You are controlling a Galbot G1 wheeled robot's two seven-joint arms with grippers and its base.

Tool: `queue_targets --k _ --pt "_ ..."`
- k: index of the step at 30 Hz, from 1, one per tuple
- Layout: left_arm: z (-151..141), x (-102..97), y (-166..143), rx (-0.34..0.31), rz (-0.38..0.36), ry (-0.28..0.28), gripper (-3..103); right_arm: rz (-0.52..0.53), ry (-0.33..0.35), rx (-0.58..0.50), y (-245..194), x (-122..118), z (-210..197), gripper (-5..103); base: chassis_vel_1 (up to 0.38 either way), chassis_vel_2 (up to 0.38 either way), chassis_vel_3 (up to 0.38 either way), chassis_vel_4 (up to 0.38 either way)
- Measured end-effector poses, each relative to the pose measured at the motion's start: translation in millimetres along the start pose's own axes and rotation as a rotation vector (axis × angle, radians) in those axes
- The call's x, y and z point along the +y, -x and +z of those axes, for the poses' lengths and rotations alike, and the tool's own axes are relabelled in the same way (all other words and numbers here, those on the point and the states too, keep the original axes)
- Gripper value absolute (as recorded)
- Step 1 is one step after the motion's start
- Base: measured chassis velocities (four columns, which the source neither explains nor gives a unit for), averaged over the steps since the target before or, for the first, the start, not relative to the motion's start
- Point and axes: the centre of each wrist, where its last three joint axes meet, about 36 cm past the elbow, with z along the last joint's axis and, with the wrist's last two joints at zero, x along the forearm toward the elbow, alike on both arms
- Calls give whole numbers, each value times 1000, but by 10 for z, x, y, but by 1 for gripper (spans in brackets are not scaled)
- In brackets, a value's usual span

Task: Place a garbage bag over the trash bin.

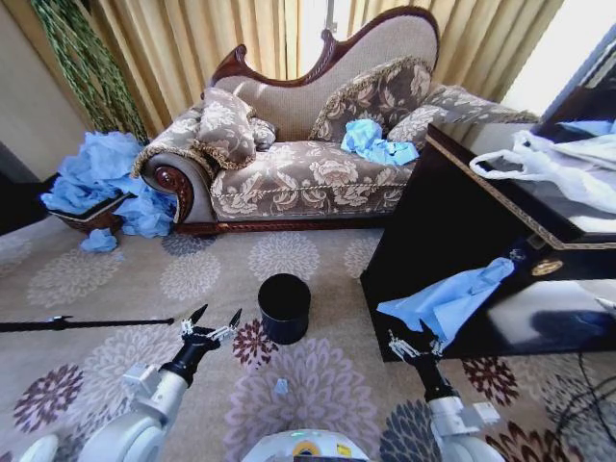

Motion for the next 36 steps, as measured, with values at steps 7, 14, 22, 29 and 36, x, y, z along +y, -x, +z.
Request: queue_targets --k 7,14,22,29,36 --pt "-27 -38 4 17 9 -54 100 -2 -2 -1 0 53 5 100 0 0 0 0" --pt "-61 -84 12 30 43 -119 100 -2 1 0 2 81 13 100 0 0 0 0" --pt "-70 -109 45 38 88 -181 100 1 -3 2 9 102 5 100 0 0 0 0" --pt "-37 -121 174 25 184 -276 100 -1 -7 8 11 109 13 100 0 0 0 0" --pt "-135 -366 412 90 374 -498 100 -15 -9 23 75 158 87 100 0 0 0 0"
